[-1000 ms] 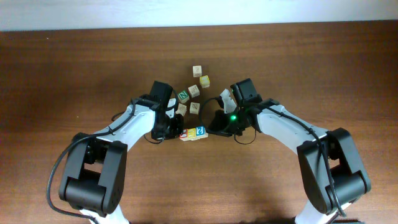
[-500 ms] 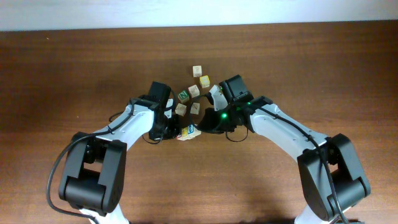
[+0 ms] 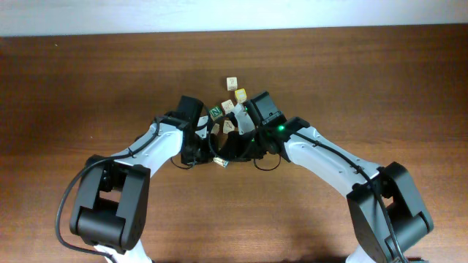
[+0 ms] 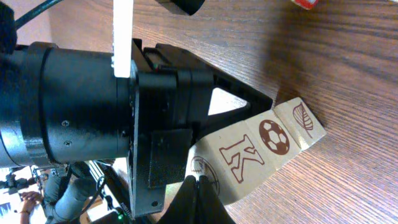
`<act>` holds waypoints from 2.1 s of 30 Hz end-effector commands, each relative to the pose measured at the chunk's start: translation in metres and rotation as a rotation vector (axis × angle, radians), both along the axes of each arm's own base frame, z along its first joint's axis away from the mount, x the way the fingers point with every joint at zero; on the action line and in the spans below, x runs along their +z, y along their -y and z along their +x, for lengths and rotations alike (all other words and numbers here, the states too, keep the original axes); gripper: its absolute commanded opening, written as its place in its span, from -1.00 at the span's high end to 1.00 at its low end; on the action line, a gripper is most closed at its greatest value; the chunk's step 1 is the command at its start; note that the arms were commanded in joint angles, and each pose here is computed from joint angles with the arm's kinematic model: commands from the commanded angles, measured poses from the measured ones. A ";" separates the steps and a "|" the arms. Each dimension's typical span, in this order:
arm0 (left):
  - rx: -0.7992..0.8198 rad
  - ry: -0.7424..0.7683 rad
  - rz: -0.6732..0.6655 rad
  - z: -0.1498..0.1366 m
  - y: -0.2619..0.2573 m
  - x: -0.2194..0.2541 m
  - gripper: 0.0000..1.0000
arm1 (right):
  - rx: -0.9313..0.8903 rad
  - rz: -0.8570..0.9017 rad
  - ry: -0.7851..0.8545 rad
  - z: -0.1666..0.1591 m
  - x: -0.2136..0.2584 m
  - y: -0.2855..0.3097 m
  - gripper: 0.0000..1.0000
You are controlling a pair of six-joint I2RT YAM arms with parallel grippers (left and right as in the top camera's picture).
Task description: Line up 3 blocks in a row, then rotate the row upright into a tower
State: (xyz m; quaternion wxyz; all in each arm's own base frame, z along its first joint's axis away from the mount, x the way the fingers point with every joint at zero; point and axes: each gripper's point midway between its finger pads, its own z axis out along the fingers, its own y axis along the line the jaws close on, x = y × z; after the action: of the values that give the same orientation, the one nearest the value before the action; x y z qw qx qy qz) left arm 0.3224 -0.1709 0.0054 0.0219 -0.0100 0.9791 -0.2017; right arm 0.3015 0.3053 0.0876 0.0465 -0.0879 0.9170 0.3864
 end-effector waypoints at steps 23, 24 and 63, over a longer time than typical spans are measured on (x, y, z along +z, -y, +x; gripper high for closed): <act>0.091 0.123 0.020 0.050 -0.053 0.013 1.00 | -0.015 0.032 0.289 0.018 0.077 0.010 0.90; 0.058 0.151 0.030 0.058 -0.058 0.032 1.00 | -0.019 0.047 0.343 0.015 0.100 0.018 0.90; 0.030 0.738 0.247 0.055 -0.127 0.290 -0.99 | -0.630 -0.528 1.304 -0.060 0.068 0.300 -0.97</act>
State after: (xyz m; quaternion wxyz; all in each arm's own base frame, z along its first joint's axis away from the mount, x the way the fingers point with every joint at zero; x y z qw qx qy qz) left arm 0.3774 -0.0468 0.2919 0.3718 0.0459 0.9238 -0.0794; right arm 0.2404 0.0208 0.1573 0.6601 -0.0713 0.7473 0.0252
